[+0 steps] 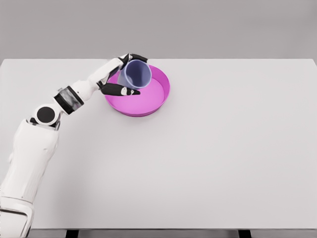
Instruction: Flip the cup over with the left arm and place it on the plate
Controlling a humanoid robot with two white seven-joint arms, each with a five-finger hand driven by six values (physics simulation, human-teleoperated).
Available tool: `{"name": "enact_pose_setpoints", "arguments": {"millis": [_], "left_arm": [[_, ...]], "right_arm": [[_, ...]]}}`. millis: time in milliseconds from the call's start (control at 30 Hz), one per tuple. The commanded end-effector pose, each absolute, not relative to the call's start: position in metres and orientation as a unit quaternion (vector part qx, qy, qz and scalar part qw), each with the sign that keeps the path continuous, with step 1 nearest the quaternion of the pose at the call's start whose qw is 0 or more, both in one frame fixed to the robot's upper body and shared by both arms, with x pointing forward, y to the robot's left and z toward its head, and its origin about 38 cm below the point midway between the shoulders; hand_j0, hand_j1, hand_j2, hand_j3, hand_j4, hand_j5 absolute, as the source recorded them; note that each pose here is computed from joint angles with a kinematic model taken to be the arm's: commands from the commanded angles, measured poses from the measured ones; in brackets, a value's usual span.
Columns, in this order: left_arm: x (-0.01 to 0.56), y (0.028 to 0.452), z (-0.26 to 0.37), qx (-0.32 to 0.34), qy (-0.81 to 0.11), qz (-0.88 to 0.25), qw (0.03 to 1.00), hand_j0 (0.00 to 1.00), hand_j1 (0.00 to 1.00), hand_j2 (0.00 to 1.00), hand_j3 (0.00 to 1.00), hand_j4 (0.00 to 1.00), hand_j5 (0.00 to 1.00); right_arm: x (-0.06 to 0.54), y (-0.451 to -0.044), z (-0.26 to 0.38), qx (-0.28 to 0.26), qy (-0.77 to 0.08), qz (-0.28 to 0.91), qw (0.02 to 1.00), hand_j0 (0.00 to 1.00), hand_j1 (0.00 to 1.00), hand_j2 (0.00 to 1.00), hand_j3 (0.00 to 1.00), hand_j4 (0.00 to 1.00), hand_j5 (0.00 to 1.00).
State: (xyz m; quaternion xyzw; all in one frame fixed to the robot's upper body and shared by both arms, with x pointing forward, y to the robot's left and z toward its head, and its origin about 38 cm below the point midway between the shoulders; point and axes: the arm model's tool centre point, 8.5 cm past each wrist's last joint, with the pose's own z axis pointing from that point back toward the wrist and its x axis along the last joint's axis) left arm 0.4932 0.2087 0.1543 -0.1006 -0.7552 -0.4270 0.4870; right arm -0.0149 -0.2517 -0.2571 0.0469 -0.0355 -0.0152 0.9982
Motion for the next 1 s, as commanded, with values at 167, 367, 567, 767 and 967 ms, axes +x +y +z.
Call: {"name": "enact_pose_setpoints", "arguments": {"millis": [167, 367, 567, 767, 967], "left_arm": [[0.491, 0.198, 0.143, -0.149, -0.769, -0.369, 0.501, 0.71, 0.71, 0.71, 0.71, 0.71, 0.71], [0.489, 0.178, 0.125, -0.173, -0.761, -0.353, 0.515, 0.71, 0.71, 0.71, 0.71, 0.71, 0.71], [0.489, 0.178, 0.112, -0.176, -0.751, -0.348, 0.533, 0.73, 0.73, 0.73, 0.73, 0.73, 0.73], [0.491, 0.177, 0.106, -0.178, -0.746, -0.344, 0.542, 0.74, 0.74, 0.74, 0.74, 0.74, 0.74], [0.495, 0.179, 0.106, -0.177, -0.745, -0.341, 0.546, 0.74, 0.74, 0.74, 0.74, 0.74, 0.74]], "right_arm": [[-0.015, -0.252, -0.257, 0.048, -0.036, -0.015, 0.998, 1.0, 1.0, 1.0, 1.0, 1.0, 1.0], [-0.015, -0.252, -0.257, 0.048, -0.036, -0.015, 0.998, 1.0, 1.0, 1.0, 1.0, 1.0, 1.0], [-0.015, -0.252, -0.257, 0.048, -0.036, -0.015, 0.998, 1.0, 1.0, 1.0, 1.0, 1.0, 1.0], [-0.015, -0.252, -0.257, 0.048, -0.036, -0.015, 0.998, 1.0, 1.0, 1.0, 1.0, 1.0, 1.0], [-0.015, -0.252, -0.257, 0.047, -0.036, -0.015, 0.998, 1.0, 1.0, 1.0, 1.0, 1.0, 1.0]]}}
